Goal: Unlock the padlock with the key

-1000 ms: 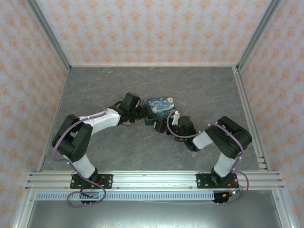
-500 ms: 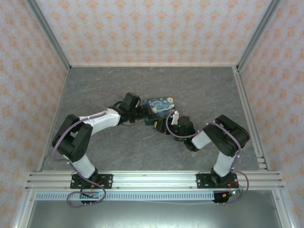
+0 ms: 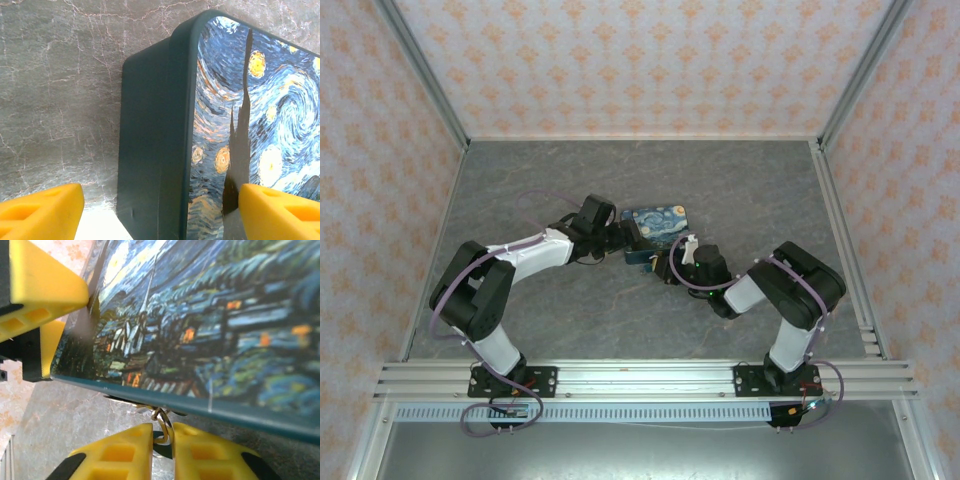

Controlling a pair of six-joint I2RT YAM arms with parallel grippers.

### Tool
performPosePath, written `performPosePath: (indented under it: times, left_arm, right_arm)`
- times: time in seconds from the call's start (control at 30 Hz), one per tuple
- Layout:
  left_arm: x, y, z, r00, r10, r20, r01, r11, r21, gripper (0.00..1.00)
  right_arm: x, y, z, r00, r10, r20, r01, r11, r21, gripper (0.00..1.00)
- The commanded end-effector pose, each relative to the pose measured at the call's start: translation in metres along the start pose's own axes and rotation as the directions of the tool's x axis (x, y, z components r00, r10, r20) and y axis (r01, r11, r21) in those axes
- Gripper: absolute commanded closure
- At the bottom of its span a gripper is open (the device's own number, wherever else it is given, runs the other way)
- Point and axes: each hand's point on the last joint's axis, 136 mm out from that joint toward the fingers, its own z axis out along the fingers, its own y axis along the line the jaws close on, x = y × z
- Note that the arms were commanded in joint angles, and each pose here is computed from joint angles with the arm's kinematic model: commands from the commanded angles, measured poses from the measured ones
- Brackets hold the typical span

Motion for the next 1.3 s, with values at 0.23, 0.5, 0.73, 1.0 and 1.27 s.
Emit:
performPosePath:
  times: [0.23, 0.5, 0.73, 1.0, 1.27]
  left_arm:
    - [0.027, 0.046, 0.002, 0.997, -0.016, -0.070, 0.004, 0.985, -0.172, 0.20]
    - [0.029, 0.050, 0.002, 0.998, -0.018, -0.066, 0.005, 0.983, -0.185, 0.20]
    - [0.030, 0.052, 0.002, 0.998, -0.018, -0.068, 0.005, 0.982, -0.188, 0.20]
    - [0.032, 0.053, 0.001, 0.998, -0.019, -0.068, 0.006, 0.982, -0.188, 0.20]
    - [0.027, 0.045, -0.004, 0.998, -0.010, -0.058, 0.000, 0.985, -0.171, 0.19]
  right_arm:
    - [-0.010, 0.001, -0.001, 0.999, -0.004, 0.041, 0.004, 1.000, 0.012, 1.00]
    - [-0.021, -0.004, -0.013, 0.995, 0.036, 0.093, -0.037, 0.999, 0.010, 1.00]
    - [-0.026, -0.003, -0.021, 0.993, 0.039, 0.116, -0.040, 0.999, 0.006, 1.00]
    - [-0.037, 0.006, -0.025, 0.987, 0.043, 0.152, -0.041, 0.999, -0.015, 1.00]
    - [-0.039, 0.000, -0.039, 0.989, 0.002, 0.149, -0.013, 0.997, 0.077, 1.00]
